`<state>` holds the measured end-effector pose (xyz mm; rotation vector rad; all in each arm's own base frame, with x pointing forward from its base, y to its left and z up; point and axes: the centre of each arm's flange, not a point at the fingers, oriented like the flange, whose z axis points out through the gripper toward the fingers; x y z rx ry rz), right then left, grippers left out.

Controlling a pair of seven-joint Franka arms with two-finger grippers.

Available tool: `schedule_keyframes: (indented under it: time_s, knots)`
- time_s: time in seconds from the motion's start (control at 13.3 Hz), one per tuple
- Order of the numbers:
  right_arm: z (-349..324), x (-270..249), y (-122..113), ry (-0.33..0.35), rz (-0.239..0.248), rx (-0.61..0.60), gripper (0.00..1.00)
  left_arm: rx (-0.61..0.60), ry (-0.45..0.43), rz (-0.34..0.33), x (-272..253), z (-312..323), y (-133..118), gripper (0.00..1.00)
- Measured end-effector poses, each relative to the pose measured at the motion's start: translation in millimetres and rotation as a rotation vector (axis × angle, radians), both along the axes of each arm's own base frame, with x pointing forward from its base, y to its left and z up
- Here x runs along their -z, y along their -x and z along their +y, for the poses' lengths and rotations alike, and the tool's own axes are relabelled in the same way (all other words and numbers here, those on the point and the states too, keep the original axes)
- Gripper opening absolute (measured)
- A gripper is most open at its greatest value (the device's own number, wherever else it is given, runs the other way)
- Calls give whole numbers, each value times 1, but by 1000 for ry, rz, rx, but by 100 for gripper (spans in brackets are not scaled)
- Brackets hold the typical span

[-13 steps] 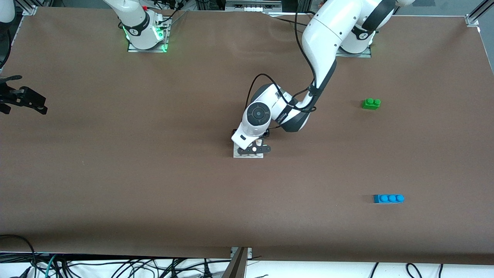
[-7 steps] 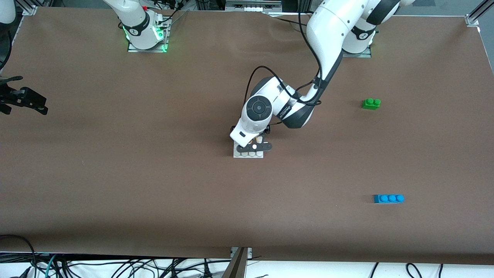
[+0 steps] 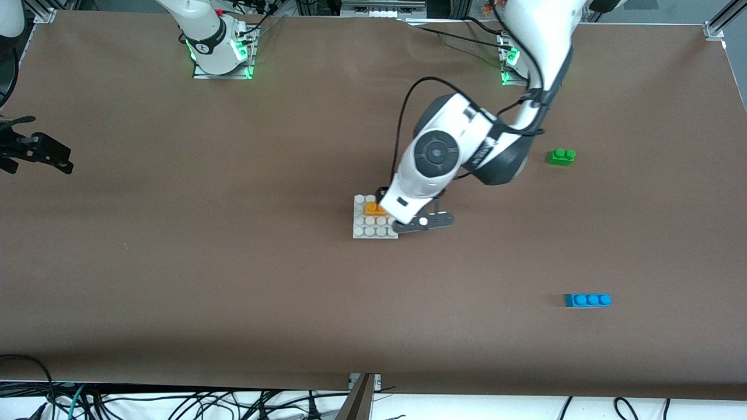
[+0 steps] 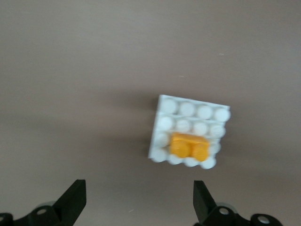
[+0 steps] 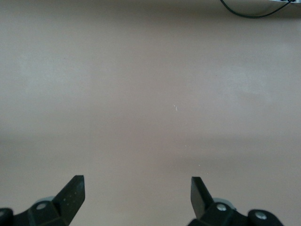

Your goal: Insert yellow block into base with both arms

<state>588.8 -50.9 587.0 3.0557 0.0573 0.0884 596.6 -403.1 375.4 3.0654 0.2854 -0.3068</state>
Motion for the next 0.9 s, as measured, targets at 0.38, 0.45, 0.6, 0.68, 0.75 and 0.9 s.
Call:
schedule_keyframes:
  time_s: [0.38, 0.45, 0.6, 0.68, 0.75, 0.9]
  knots:
    - [0, 3, -1, 0, 5, 0, 100, 63, -9, 31, -117, 98, 5, 100]
    - [0, 3, -2, 0, 6, 0, 100, 86, -5, 27, -143, 127, 11, 100]
    - [0, 3, -2, 0, 6, 0, 100, 125, 5, -1, -186, 192, 27, 100]
    - [0, 3, -2, 0, 6, 0, 100, 134, 6, -15, -200, 222, 36, 100]
    - [0, 3, -2, 0, 6, 0, 100, 132, 5, -24, -209, 249, 45, 100]
    - [0, 4, -2, 0, 6, -1, 100, 104, 3, -26, -215, 290, 59, 100]
